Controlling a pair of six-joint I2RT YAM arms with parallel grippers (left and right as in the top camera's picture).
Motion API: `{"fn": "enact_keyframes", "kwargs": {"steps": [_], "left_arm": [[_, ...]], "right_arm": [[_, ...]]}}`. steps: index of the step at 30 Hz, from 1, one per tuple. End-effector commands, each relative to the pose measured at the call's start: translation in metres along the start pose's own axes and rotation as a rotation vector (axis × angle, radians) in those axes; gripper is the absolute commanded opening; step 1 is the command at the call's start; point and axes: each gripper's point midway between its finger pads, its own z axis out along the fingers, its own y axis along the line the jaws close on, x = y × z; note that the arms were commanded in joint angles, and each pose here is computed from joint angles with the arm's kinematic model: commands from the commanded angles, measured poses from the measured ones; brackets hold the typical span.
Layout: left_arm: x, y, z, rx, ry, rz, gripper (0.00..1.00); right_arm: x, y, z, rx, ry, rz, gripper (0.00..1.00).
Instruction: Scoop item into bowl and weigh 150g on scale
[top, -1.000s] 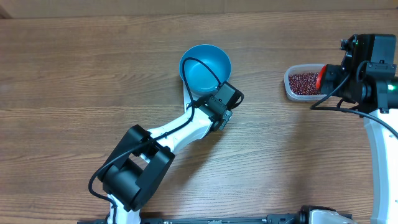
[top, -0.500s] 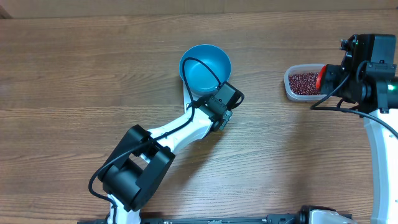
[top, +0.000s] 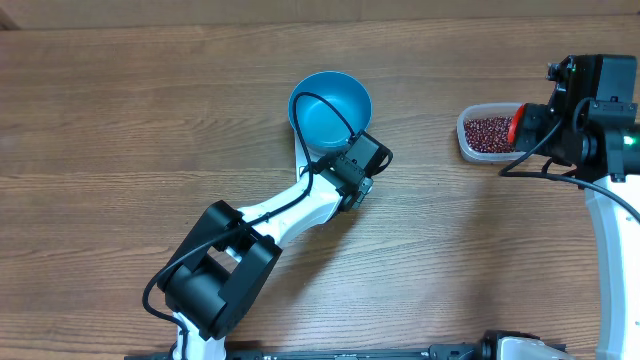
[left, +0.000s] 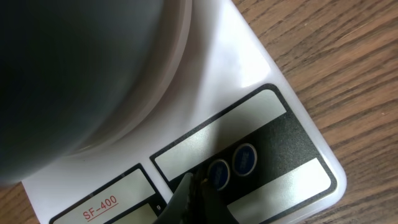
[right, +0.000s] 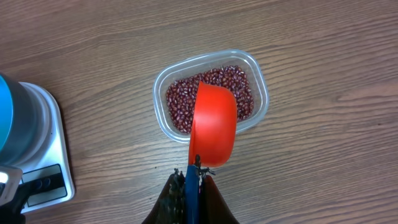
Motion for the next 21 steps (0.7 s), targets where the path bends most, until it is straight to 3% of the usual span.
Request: {"fn": "enact_keyframes", "kwargs": {"steps": [1,21], "left_arm": [[0.0065,0.0058,0.0018,-0.019,0.017,-0.016,0.04],[0.0087,0.0058,0.0034,-0.019,0.02,-0.016,0.04]], "right_arm": [[-0.0104,0.0013,-0.0074,-0.006,-0.032,0.0,0.04],[-0.0098,0.0012,-0.0074,-0.005,-0.03,0.0,0.04]]}}
